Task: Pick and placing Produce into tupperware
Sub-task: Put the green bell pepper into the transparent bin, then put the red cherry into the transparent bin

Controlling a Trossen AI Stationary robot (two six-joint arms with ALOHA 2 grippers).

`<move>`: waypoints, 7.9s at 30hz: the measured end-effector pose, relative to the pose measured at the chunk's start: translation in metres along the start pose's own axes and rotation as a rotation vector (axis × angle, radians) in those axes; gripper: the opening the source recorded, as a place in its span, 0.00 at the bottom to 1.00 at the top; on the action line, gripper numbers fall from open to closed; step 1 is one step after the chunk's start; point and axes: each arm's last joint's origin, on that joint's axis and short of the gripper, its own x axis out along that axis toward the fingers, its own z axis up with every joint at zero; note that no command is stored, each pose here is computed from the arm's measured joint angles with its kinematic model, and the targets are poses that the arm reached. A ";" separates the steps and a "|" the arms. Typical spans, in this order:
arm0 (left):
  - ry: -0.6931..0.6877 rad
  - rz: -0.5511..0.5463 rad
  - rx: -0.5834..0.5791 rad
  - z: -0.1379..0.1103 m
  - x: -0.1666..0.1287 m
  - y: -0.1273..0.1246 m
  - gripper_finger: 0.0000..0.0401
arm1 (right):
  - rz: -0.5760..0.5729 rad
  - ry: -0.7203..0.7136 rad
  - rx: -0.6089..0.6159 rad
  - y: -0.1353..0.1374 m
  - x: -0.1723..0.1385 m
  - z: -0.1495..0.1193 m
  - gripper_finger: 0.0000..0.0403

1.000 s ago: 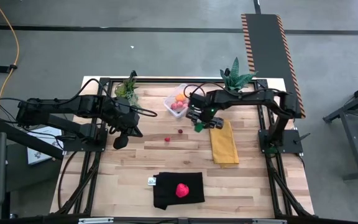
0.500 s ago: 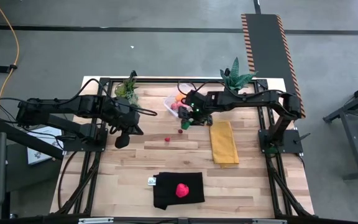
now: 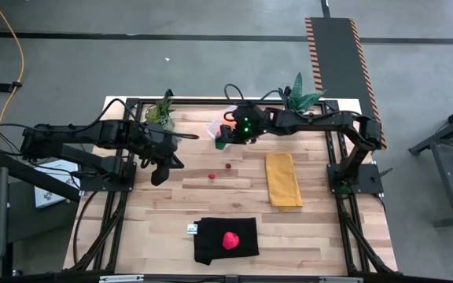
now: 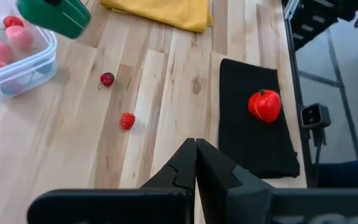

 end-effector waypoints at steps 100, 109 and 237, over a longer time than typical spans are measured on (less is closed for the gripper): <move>-0.168 0.113 -0.374 0.011 -0.001 0.002 0.00 | -0.199 -0.413 -0.813 -0.021 -0.061 0.092 0.56; -0.166 0.113 -0.374 0.010 -0.001 0.002 0.00 | -0.289 -0.294 -0.795 -0.006 -0.050 0.097 0.56; 0.051 -0.091 -0.224 -0.002 0.000 -0.003 0.00 | 0.035 0.171 -0.890 0.065 -0.017 0.077 0.68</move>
